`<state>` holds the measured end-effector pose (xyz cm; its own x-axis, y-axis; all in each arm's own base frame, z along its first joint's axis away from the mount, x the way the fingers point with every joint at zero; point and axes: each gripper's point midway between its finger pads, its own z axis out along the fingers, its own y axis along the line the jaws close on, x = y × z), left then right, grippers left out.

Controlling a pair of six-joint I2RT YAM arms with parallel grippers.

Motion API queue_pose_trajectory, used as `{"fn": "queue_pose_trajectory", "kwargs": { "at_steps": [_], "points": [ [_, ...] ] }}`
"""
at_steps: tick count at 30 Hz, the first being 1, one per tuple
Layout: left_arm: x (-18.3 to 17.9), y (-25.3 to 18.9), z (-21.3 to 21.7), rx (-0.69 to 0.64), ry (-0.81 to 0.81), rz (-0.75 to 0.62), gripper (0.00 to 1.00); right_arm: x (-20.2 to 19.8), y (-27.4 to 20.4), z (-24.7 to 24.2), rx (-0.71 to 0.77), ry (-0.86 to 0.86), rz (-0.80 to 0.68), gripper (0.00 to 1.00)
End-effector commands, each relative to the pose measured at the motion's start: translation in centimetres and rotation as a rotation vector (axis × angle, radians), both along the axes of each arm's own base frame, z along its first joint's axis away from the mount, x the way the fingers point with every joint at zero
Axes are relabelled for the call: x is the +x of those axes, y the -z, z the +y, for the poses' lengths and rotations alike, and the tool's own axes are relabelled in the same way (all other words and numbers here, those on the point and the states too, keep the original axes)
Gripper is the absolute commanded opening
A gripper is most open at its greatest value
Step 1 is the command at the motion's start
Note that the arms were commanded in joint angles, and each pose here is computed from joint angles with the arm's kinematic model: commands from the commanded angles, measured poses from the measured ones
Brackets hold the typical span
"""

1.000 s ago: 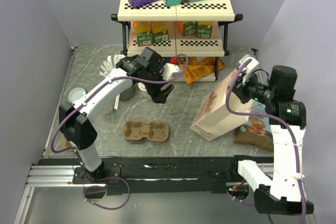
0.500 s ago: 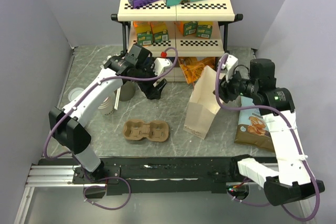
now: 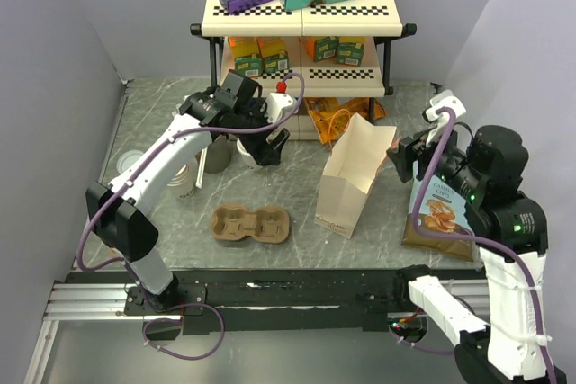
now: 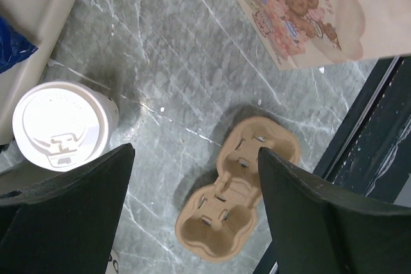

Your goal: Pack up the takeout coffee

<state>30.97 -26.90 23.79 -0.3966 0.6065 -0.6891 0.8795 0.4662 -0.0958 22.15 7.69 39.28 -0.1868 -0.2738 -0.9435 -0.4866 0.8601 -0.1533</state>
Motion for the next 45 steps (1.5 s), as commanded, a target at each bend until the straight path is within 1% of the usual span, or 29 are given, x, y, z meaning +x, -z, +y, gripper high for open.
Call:
{"fn": "queue_pose_trajectory", "kwargs": {
  "at_steps": [1,3,4,6,8,10,11,16,19,22,24,26,27,28,31,33,34,36,37,39,40,41,42,44,45],
  "points": [
    [1.8,-1.2,-1.1,-0.06,-0.072,-0.021,0.84,-1.2,5.6,-0.2,0.073,0.082,0.233,0.78],
    [2.2,-0.7,-1.1,-0.059,-0.103,-0.009,0.83,-1.4,6.3,0.6,0.114,0.065,0.28,0.83],
    [2.4,-0.2,-1.3,-0.061,-0.123,0.013,0.83,-1.2,6.6,1.3,0.133,0.037,0.309,0.84],
    [2.5,-0.1,-2.1,-0.074,-0.121,0.025,0.82,-0.7,6.7,1.7,0.168,0.042,0.336,0.86],
    [2.7,0.7,-2.8,-0.065,-0.122,0.049,0.81,0.4,7.5,1.2,0.174,0.106,0.378,0.9],
    [2.6,1.3,-3.5,-0.066,-0.108,0.067,0.81,1.5,8.3,0.5,0.165,0.169,0.419,0.91],
    [2.6,1.4,-3.8,-0.07,-0.103,0.07,0.8,1.8,8.5,0.2,0.195,0.212,0.439,0.92],
    [3.0,2.3,-4.4,-0.08,-0.109,0.075,0.81,2.6,9.0,0.8,0.235,0.226,0.501,0.91],
    [2.9,2.5,-4.9,-0.075,-0.102,0.083,0.8,3.2,9.8,0.5,0.24,0.27,0.543,0.87],
    [2.6,2.5,-5.2,-0.079,-0.088,0.083,0.81,3.6,10.2,0.8,0.247,0.27,0.572,0.86],
    [2.2,2.4,-5.2,-0.077,-0.078,0.084,0.8,3.9,10.3,1.0,0.245,0.271,0.579,0.83],
    [1.9,2.7,-4.9,-0.069,-0.079,0.086,0.8,4.3,10.3,1.0,0.234,0.272,0.571,0.77],
    [1.8,2.4,-4.7,-0.069,-0.077,0.075,0.81,4.5,10.4,0.9,0.226,0.276,0.574,0.74],
    [1.8,2.3,-4.5,-0.063,-0.081,0.068,0.81,4.5,10.5,0.8,0.216,0.281,0.569,0.67],
    [1.6,2.0,-4.0,-0.057,-0.082,0.051,0.81,4.5,10.4,0.6,0.206,0.285,0.563,0.59],
    [1.6,1.7,-3.7,-0.054,-0.084,0.032,0.81,4.8,10.1,0.6,0.201,0.272,0.542,0.57],
    [1.7,1.6,-3.6,-0.053,-0.088,0.027,0.81,4.9,9.8,1.0,0.184,0.227,0.523,0.54],
    [2.1,1.4,-3.2,-0.051,-0.101,0.008,0.81,5.5,9.9,0.9,0.146,0.201,0.496,0.51],
    [2.4,1.4,-2.8,-0.051,-0.111,0.005,0.81,5.5,10.2,0.6,0.134,0.218,0.51,0.51],
    [2.7,1.3,-2.6,-0.057,-0.122,0.007,0.81,5.0,11.9,0.5,0.078,0.194,0.581,0.5],
    [3.0,1.0,-2.4,-0.06,-0.131,0.002,0.81,4.9,12.4,0.4,0.068,0.191,0.597,0.5],
    [3.1,0.8,-2.2,-0.063,-0.134,-0.002,0.81,4.7,12.2,0.4,0.063,0.184,0.577,0.5],
    [3.2,0.7,-2.1,-0.062,-0.137,-0.007,0.81,5.0,12.0,0.3,0.048,0.17,0.547,0.47],
    [3.3,0.4,-1.8,-0.06,-0.14,-0.017,0.81,4.7,12.0,0.3,0.03,0.147,0.536,0.42],
    [3.2,0.4,-1.7,-0.06,-0.139,-0.018,0.81,4.6,12.1,0.3,0.013,0.133,0.544,0.37]
  ]
}}
